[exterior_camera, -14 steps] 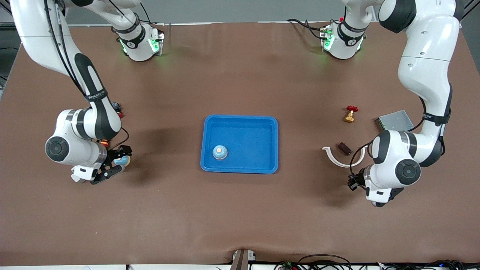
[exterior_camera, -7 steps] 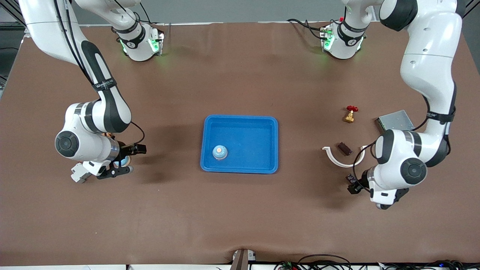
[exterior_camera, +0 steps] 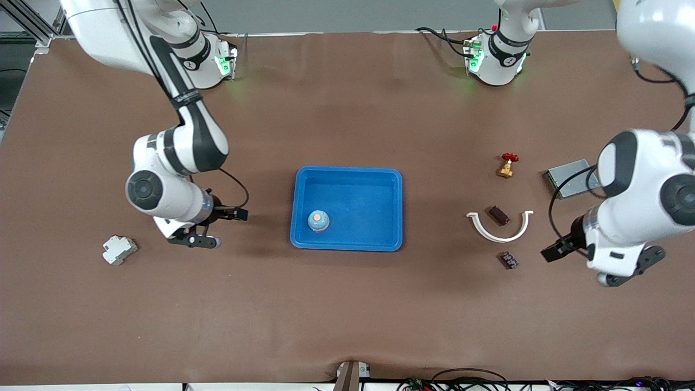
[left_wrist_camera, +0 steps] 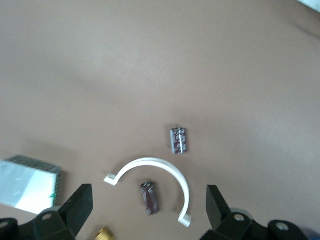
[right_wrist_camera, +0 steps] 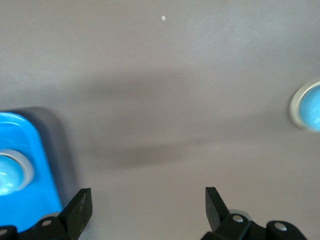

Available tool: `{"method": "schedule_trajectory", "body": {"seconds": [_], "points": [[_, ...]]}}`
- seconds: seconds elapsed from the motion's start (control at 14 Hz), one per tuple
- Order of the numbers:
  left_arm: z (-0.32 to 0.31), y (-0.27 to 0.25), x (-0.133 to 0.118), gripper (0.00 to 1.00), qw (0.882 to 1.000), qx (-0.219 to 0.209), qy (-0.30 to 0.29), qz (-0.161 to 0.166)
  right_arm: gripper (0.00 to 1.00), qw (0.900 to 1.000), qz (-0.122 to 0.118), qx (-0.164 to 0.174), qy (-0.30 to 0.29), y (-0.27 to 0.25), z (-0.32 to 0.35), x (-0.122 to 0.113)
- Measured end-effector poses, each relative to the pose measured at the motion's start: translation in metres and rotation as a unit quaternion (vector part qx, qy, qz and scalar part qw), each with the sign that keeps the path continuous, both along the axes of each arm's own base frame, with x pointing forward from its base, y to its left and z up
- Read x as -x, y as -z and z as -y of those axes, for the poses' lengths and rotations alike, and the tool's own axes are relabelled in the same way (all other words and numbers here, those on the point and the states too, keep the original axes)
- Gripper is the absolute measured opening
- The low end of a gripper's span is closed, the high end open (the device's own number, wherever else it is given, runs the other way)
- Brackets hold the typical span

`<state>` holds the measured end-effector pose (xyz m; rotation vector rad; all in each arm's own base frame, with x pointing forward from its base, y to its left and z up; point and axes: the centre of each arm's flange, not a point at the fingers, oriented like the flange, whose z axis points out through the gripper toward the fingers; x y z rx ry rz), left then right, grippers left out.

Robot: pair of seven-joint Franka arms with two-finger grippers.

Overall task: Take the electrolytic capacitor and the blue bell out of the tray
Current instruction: 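Release the capacitor with the left gripper while the right gripper releases the bell, then reach the right gripper into the tray and grasp the second bell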

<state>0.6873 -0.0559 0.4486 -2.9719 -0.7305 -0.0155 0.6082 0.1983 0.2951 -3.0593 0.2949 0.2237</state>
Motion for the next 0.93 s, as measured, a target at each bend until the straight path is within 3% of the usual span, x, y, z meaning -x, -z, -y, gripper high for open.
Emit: {"method": "schedule_trajectory", "body": {"seconds": [0.29,0.5,0.64,0.93], "points": [[-0.003,-0.068,0.031,1.00,0.999,-0.012,0.031,-0.008,1.00,0.997,0.025,0.001,0.074,-0.016,-0.053,0.006],[-0.016,-0.106,0.058,1.00,0.997,-0.019,0.069,-0.033,1.00,0.994,0.038,-0.003,0.105,-0.017,-0.098,0.016],[-0.022,-0.111,0.065,1.00,0.994,-0.014,0.098,-0.045,1.00,0.993,0.040,-0.003,0.113,-0.011,-0.119,0.017],[-0.038,-0.113,0.064,1.00,0.994,0.017,0.096,-0.045,1.00,0.991,0.039,-0.001,0.131,0.015,-0.159,0.015]]}}
